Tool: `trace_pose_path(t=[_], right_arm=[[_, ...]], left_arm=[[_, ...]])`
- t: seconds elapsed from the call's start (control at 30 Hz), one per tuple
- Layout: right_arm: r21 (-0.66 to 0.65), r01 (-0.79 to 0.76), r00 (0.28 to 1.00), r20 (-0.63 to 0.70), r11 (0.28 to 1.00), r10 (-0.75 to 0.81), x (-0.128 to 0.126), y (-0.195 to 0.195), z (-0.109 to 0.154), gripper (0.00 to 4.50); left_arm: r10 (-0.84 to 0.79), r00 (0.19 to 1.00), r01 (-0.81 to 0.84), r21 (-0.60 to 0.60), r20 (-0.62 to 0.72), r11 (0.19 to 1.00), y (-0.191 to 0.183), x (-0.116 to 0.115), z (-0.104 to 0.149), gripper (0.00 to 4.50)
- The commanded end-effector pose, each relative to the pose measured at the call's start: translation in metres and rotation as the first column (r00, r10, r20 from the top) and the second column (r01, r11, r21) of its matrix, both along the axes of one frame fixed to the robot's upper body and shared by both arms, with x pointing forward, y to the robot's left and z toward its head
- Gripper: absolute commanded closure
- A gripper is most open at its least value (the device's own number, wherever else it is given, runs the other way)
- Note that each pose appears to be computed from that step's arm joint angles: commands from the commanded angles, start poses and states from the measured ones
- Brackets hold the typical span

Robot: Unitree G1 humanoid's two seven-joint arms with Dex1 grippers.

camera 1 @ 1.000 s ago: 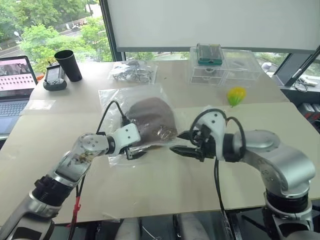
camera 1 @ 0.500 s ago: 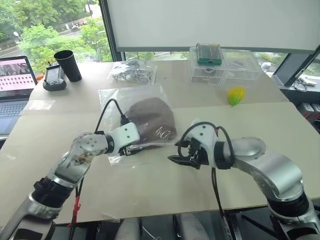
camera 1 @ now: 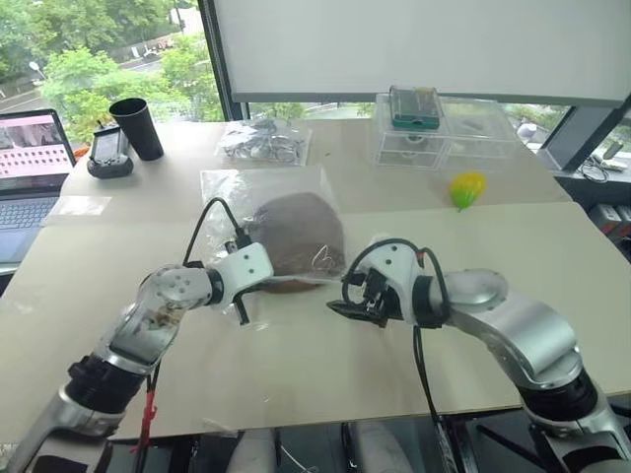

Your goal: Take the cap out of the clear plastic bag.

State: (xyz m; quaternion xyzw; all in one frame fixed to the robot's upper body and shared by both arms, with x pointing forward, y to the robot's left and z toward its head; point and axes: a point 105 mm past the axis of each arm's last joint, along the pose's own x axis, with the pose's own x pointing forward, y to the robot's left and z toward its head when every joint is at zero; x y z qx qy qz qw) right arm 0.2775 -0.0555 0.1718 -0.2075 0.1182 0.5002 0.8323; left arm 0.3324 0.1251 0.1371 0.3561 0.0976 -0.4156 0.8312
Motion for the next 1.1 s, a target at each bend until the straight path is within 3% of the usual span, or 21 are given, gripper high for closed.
trace_pose_path(t=[0.03,0.23,0.43,0.63,0.8,0.87,1.0,1.1], right_arm=[[0.098,-0.075,0.992,0.104,0.992,0.065,-0.006,0.009,0.032,1.52],[0.073,-0.106,0.983,0.161,0.992,0.093,-0.003,0.020,0.033,1.52],[-0.094,0.067,0.908,0.419,0.993,-0.022,0.037,0.018,0.026,1.52],[-0.247,0.028,0.844,0.526,0.969,0.110,0.035,0.027,0.006,1.52],[-0.231,0.009,0.816,0.563,0.973,0.127,0.033,0.031,0.010,1.52],[-0.183,0.035,0.797,0.598,0.982,0.083,0.036,0.029,0.023,1.52],[-0.041,0.159,0.704,0.705,0.986,-0.084,0.053,0.001,0.087,1.52],[0.115,0.087,0.706,0.694,0.990,-0.143,0.041,0.003,0.120,1.52]], left_arm=[[0.009,0.997,-0.005,-0.048,0.083,0.999,-0.012,0.015,0.032,4.44],[0.013,0.994,-0.003,-0.089,0.110,0.996,-0.021,0.028,0.060,4.44],[0.004,0.995,0.006,-0.100,0.100,0.995,-0.024,0.031,0.064,4.44],[-0.002,0.996,0.014,-0.123,0.092,0.992,-0.029,0.032,0.068,4.44],[0.039,0.992,-0.020,-0.155,0.121,0.988,-0.030,0.039,0.076,4.44],[0.047,0.991,-0.025,-0.174,0.125,0.984,-0.033,0.040,0.077,4.44],[0.044,0.993,-0.026,-0.166,0.108,0.986,-0.033,0.039,0.066,4.44],[0.046,0.994,-0.029,-0.167,0.099,0.985,-0.032,0.038,0.062,4.44]])
